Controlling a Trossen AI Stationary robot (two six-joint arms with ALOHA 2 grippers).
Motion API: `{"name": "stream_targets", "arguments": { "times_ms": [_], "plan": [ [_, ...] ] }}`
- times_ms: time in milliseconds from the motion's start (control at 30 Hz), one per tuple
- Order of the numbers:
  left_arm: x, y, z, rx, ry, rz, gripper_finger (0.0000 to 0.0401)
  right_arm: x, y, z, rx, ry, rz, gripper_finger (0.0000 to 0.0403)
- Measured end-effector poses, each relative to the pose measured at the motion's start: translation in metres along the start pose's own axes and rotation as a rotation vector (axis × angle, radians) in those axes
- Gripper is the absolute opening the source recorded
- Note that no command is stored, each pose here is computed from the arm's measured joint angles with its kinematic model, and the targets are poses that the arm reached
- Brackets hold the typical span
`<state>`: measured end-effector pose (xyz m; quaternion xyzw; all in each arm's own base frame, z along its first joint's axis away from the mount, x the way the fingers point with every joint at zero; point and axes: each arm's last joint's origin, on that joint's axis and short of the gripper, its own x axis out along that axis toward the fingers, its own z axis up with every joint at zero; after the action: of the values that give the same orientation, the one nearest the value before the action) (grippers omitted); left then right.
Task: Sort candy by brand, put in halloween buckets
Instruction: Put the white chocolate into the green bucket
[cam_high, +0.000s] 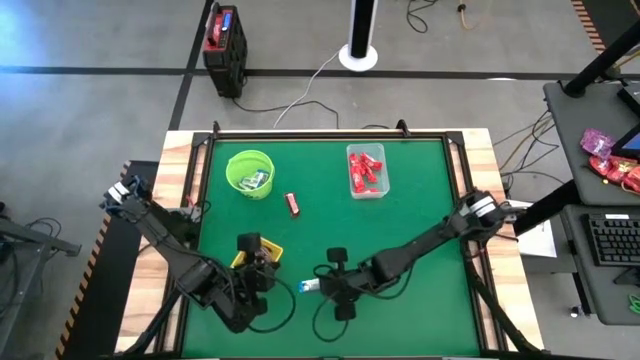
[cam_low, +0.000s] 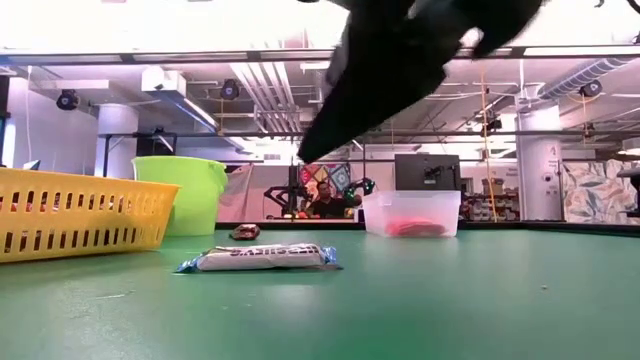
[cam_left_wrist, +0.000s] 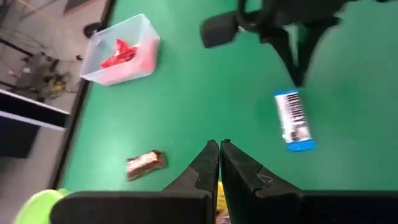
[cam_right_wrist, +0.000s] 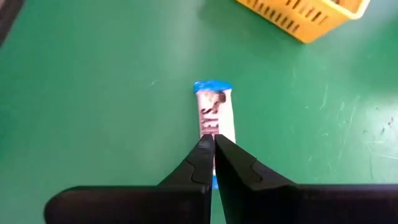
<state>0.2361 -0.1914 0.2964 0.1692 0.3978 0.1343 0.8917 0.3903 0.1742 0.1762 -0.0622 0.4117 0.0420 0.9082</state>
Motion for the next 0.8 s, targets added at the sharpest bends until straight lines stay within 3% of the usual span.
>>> {"name": "stream_targets", "arguments": {
  "times_ms": [200, 333, 433, 533, 800],
  "plan": [
    [0.006, -0.02, 0.006, -0.093, -0.083, -0.091, 0.0, -0.021, -0.017, -0.029, -0.027, -0.023, 0.022, 0.0008],
    [0.027, -0.044, 0.012, 0.001, -0.131, -0.195, 0.0, -0.037, -0.025, -0.053, -0.011, -0.166, 0.045, 0.0009],
    [0.052, -0.057, 0.004, 0.035, -0.07, -0.261, 0.0, -0.042, -0.028, -0.071, 0.039, -0.239, 0.066, 0.0009],
    [0.076, -0.066, -0.008, 0.031, 0.001, -0.247, 0.0, -0.041, -0.032, -0.084, 0.085, -0.284, 0.073, 0.0009],
    [0.127, -0.096, -0.017, 0.06, 0.079, -0.242, 0.0, -0.028, -0.023, -0.09, 0.022, -0.329, 0.118, 0.0035]
  ]
}}
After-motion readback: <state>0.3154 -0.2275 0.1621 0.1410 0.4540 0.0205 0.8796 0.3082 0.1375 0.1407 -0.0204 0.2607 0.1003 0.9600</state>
